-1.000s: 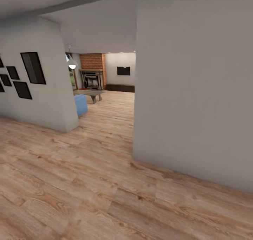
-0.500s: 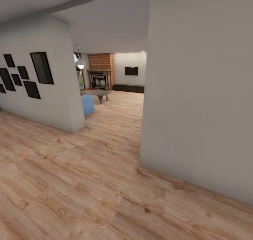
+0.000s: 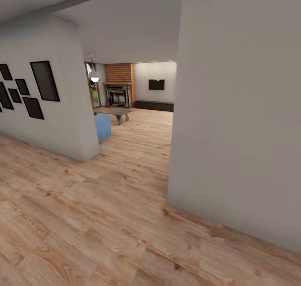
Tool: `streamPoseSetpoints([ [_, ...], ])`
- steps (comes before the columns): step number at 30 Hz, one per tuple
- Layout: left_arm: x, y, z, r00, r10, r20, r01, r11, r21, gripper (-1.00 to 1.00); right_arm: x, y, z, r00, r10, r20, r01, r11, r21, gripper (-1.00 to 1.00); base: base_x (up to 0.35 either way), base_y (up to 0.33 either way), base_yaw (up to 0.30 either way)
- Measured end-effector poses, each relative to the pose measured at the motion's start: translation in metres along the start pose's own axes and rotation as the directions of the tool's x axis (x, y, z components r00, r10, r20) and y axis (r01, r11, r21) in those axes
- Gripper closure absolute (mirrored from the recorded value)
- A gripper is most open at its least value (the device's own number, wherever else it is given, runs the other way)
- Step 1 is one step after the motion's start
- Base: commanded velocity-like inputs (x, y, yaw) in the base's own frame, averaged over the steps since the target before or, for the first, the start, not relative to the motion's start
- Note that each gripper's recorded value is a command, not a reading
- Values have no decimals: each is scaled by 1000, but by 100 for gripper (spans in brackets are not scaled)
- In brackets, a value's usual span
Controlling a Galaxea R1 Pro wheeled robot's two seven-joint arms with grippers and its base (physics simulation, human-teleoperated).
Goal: Move the two storage containers from the living room to the garage. In the garage, place one container on the floor and stack the other container on top of it (either order is fine).
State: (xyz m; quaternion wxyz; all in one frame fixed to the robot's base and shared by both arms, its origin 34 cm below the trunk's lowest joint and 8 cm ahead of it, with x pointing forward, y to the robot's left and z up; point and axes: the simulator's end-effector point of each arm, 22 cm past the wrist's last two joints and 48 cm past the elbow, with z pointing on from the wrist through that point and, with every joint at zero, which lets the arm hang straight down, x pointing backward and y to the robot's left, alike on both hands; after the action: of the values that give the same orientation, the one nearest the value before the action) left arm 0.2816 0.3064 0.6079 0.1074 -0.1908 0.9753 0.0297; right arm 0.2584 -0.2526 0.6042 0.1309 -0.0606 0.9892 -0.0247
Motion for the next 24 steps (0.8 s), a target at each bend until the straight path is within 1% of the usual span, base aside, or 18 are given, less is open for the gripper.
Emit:
streamPoseSetpoints([
  [10,0,0,0,1000,0,-1,0,1000,0,-100,1,8,0,1000,4,-7,-4,1000,-12,-100,323,0,8],
  [24,1,0,0,1000,3,-3,-3,1000,1,-100,-1,4,0,1000,9,2,-9,1000,-7,-100,324,0,257],
])
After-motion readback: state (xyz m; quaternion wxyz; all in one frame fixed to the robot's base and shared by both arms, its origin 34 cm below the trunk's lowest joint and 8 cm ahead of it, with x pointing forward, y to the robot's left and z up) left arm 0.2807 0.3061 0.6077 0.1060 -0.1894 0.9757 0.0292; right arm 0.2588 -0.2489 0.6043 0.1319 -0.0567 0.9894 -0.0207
